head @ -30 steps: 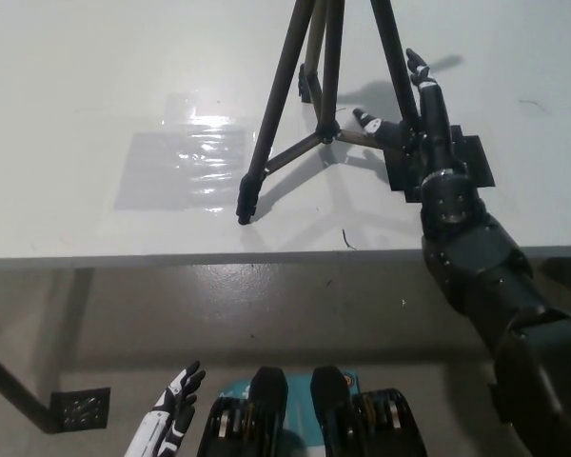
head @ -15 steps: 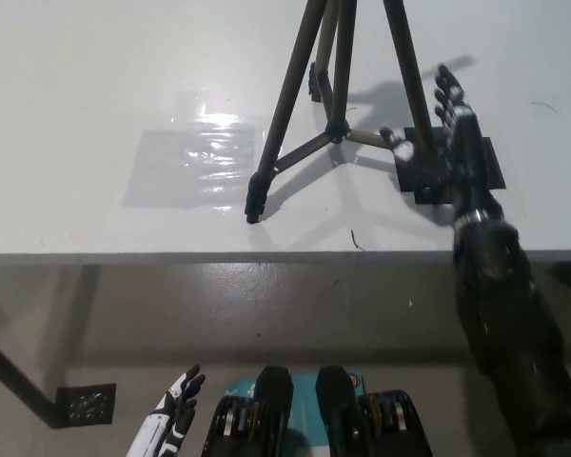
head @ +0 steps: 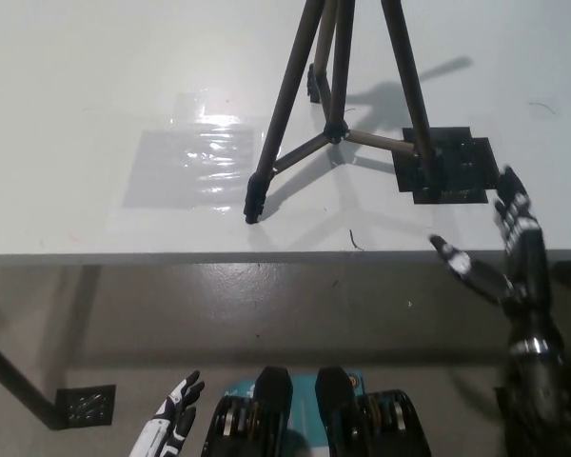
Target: A tripod lies near the right hand side of the table and the robot grab a leg of the tripod using its right hand and put it up right.
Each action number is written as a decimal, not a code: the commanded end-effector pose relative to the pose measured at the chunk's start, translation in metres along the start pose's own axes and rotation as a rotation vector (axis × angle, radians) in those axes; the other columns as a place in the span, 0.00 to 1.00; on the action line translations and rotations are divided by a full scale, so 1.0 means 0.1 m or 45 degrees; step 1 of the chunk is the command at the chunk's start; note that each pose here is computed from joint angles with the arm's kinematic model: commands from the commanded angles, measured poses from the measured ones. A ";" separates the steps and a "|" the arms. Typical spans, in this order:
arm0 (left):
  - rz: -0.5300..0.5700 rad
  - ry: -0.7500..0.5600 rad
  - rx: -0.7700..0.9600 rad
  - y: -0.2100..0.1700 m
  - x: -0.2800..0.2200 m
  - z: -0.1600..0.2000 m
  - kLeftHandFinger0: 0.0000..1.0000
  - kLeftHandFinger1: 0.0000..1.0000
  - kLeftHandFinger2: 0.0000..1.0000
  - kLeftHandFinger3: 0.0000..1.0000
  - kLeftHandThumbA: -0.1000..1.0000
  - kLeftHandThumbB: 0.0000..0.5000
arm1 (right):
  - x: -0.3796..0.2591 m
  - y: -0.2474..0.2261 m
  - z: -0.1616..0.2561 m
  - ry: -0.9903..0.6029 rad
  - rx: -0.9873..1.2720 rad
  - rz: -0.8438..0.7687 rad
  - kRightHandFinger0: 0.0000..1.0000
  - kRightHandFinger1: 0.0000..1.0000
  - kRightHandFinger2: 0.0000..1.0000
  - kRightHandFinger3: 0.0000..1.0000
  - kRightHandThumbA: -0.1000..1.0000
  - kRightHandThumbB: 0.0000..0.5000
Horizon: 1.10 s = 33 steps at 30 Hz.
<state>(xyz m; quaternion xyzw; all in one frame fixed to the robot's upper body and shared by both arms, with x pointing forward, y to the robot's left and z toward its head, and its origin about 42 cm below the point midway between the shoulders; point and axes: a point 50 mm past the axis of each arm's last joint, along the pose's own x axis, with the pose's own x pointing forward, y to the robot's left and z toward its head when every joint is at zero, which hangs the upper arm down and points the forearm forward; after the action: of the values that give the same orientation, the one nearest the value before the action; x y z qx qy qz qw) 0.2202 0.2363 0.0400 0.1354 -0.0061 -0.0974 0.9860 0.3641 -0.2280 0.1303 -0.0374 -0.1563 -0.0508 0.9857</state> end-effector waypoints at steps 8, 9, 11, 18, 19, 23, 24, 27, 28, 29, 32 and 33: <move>0.008 -0.112 0.021 0.06 0.07 0.13 1.00 1.00 1.00 1.00 1.00 0.89 | -1.51 0.16 2.07 -0.949 0.126 0.387 1.00 1.00 1.00 1.00 0.82 1.00; 0.004 -0.108 0.016 0.03 0.05 0.13 1.00 1.00 1.00 1.00 1.00 0.91 | -1.53 0.19 1.81 -0.842 0.073 0.470 1.00 1.00 1.00 1.00 0.99 0.96; 0.009 -0.111 0.006 0.03 0.04 0.13 1.00 1.00 1.00 1.00 1.00 0.89 | -1.63 0.25 1.53 -0.662 0.075 0.452 1.00 1.00 1.00 1.00 1.00 0.95; 0.012 -0.148 -0.018 0.04 0.09 0.15 1.00 1.00 1.00 1.00 1.00 0.88 | -1.71 0.36 0.56 -0.193 0.124 0.462 1.00 1.00 1.00 1.00 1.00 0.92; 0.012 -0.148 -0.018 0.04 0.09 0.15 1.00 1.00 1.00 1.00 1.00 0.88 | -1.71 0.37 0.56 -0.193 0.124 0.463 1.00 1.00 1.00 1.00 1.00 0.92; 0.049 -0.195 -0.054 0.01 0.11 0.16 1.00 1.00 1.00 1.00 1.00 0.86 | -1.63 0.38 -0.06 0.055 0.088 0.404 1.00 1.00 1.00 1.00 1.00 0.95; 0.049 -0.197 -0.053 0.00 0.09 0.16 1.00 1.00 1.00 1.00 1.00 0.86 | -1.64 0.38 -0.11 0.079 0.087 0.400 1.00 1.00 1.00 1.00 1.00 0.95; 0.056 -0.211 -0.054 0.03 0.14 0.17 1.00 1.00 1.00 1.00 1.00 0.87 | -1.58 0.39 -0.21 0.109 0.081 0.400 1.00 1.00 1.00 1.00 1.00 0.89; 0.059 -0.212 -0.055 0.03 0.14 0.17 1.00 1.00 1.00 1.00 1.00 0.87 | -1.59 0.38 -0.23 0.117 0.081 0.412 1.00 1.00 1.00 1.00 1.00 0.90; 0.065 -0.223 -0.052 0.04 0.17 0.18 1.00 1.00 1.00 1.00 1.00 0.86 | -1.56 0.38 -0.23 0.111 0.085 0.414 1.00 1.00 1.00 1.00 1.00 0.90; 0.073 -0.228 -0.054 0.04 0.17 0.19 1.00 1.00 1.00 1.00 1.00 0.86 | -1.54 0.37 -0.26 0.124 0.093 0.422 1.00 1.00 1.00 1.00 1.00 0.89; 0.073 -0.227 -0.056 0.04 0.17 0.18 1.00 1.00 1.00 1.00 1.00 0.85 | -1.54 0.37 -0.26 0.125 0.096 0.422 1.00 1.00 1.00 1.00 1.00 0.88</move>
<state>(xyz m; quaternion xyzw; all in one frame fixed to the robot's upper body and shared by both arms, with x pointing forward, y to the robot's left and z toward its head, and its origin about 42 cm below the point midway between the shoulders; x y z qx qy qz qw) 0.2328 0.2296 0.0505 0.1138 -0.0574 -0.0927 0.9875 0.2251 -0.1802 0.0478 -0.0437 -0.0651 0.1132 0.9905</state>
